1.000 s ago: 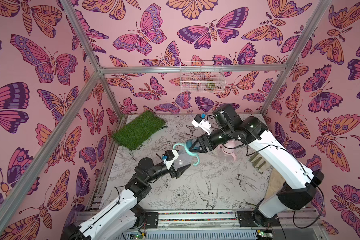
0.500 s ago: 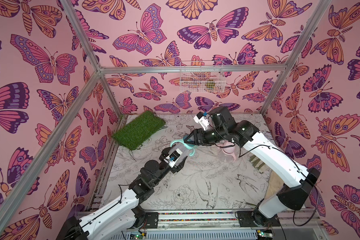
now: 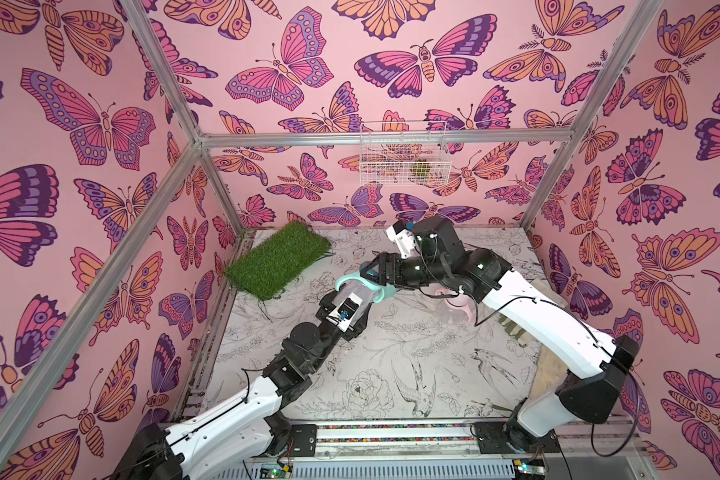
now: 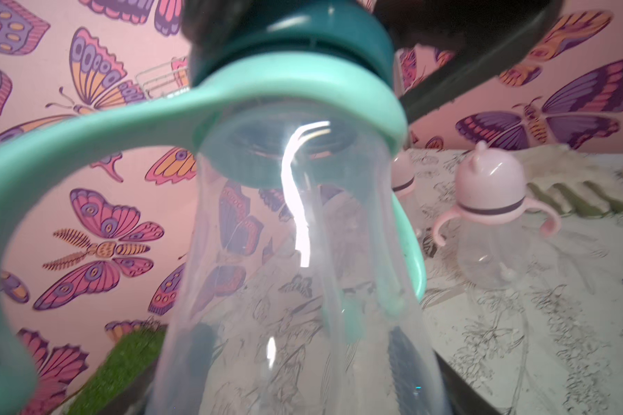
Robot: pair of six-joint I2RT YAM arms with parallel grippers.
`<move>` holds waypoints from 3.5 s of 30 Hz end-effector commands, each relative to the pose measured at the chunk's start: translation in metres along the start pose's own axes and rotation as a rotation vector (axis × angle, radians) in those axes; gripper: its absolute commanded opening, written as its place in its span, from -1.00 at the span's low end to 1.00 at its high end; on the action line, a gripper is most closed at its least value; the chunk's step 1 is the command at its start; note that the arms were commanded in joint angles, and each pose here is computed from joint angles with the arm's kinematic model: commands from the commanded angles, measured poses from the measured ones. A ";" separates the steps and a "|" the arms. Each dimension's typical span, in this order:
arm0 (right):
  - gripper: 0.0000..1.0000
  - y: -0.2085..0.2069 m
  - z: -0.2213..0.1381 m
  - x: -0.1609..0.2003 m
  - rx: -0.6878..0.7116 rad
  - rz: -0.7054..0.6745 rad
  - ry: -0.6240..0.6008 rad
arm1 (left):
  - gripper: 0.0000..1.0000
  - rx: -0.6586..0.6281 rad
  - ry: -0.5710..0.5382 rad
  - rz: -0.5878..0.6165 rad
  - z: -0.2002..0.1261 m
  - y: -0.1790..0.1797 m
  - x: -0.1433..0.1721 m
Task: Assemble the baby bottles
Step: Close the nipple on the baby bottle, then screw the nipple onto the baby bottle.
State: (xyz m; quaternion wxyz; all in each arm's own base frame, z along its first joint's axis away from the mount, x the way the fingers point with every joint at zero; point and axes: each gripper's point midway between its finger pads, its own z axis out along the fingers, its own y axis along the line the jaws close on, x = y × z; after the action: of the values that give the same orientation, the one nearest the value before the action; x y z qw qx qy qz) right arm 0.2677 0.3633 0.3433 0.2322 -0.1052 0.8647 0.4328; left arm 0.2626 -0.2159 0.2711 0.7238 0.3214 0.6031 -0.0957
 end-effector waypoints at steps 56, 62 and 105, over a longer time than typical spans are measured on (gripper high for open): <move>0.85 0.104 -0.118 0.009 -0.476 -0.868 -0.157 | -1.00 0.755 -0.443 -0.470 -0.036 -0.037 -0.131; 0.68 0.105 -0.118 0.007 -0.477 -0.857 -0.162 | -1.00 0.742 -0.443 -0.470 -0.035 -0.036 -0.130; -1.00 0.051 -0.033 -0.035 0.024 -0.170 -0.311 | -1.00 -0.327 -0.087 -0.033 0.014 0.071 -0.042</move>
State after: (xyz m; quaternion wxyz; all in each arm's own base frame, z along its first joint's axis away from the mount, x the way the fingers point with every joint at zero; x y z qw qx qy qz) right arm 0.2746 0.3674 0.4182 0.4162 -0.1369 0.7919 0.4253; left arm 0.2826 -0.2098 0.3278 0.7725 0.2490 0.5730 -0.1135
